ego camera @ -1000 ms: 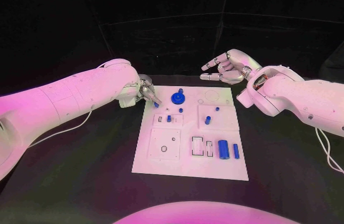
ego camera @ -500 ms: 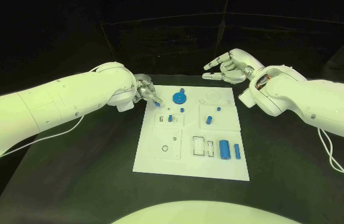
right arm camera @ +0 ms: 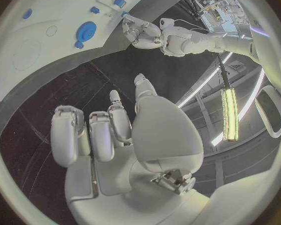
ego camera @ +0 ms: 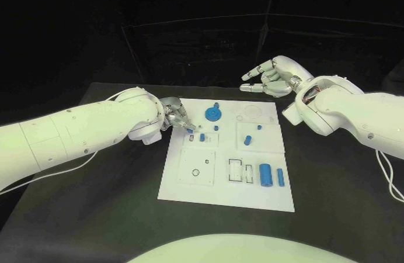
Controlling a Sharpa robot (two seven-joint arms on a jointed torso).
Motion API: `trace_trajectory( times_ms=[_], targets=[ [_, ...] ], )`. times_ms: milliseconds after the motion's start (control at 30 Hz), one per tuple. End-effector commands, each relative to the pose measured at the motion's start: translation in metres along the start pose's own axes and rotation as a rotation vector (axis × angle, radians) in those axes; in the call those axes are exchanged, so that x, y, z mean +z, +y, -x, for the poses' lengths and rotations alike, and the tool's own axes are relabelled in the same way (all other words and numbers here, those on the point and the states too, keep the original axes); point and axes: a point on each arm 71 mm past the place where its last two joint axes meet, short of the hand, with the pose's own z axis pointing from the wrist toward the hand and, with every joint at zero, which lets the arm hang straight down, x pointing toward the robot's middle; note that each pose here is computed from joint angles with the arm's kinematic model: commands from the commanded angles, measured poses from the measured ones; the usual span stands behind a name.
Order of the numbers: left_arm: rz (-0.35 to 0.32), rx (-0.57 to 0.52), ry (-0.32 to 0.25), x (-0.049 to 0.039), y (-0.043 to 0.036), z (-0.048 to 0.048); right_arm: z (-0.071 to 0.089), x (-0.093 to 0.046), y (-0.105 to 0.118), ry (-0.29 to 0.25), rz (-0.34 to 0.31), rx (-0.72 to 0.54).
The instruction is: Assemble the parts on the task board
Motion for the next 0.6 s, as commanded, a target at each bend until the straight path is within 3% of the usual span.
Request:
trace_trajectory(
  times_ms=[33,600],
  targets=[
    [0.002,0.002,-0.023,0.0005,-0.0022,-0.0031,0.0,0.001,0.002,0.005,0.011,0.006],
    [0.056,0.058,0.077,0.0016,0.0009,-0.0191,0.0,0.001,0.002,0.008,0.01,0.007]
  ],
)
